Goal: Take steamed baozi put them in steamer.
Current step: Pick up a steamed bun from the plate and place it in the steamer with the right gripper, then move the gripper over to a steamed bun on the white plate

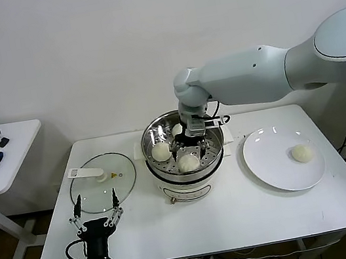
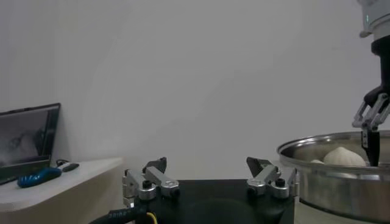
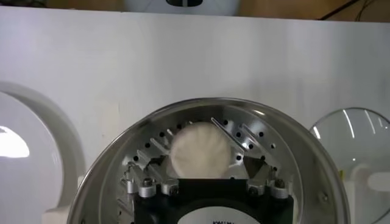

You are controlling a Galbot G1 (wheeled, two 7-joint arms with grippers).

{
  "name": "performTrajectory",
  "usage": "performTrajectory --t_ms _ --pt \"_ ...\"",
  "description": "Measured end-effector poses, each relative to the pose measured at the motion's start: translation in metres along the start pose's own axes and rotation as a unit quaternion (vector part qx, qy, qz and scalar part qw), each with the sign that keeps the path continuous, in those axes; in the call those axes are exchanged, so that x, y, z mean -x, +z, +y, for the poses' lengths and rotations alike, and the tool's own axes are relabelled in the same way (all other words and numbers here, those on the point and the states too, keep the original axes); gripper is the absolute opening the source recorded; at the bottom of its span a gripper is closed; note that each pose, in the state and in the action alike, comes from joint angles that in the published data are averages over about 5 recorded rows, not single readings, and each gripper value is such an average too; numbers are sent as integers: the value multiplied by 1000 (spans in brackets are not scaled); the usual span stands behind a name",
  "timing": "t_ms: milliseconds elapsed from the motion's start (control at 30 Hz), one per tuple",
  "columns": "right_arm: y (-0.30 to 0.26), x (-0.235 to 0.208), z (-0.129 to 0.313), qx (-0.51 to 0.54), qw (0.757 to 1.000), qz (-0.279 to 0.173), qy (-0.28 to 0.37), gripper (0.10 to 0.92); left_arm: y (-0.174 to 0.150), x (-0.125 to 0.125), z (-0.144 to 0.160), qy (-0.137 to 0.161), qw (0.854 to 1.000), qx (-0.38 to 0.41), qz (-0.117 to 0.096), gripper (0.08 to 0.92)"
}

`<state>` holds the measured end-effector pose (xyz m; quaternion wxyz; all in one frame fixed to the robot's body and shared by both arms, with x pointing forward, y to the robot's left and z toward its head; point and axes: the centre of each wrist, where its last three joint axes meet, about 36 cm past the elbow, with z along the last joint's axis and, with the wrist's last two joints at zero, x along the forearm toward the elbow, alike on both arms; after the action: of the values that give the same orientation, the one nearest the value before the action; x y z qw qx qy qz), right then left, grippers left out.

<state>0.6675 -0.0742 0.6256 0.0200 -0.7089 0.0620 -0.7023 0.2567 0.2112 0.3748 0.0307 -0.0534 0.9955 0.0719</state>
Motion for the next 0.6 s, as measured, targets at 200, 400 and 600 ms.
performTrajectory --t_ms 200,400,600 --pt "3 -10 6 9 1000 3 -1 823 -2 -1 -1 1 1000 -1 -1 823" --pt "10 -29 21 44 999 12 -6 823 -4 -2 -2 3 1000 -2 -2 823" --pt "12 -48 50 117 993 22 -17 823 -5 -3 -5 7 1000 -4 -3 823"
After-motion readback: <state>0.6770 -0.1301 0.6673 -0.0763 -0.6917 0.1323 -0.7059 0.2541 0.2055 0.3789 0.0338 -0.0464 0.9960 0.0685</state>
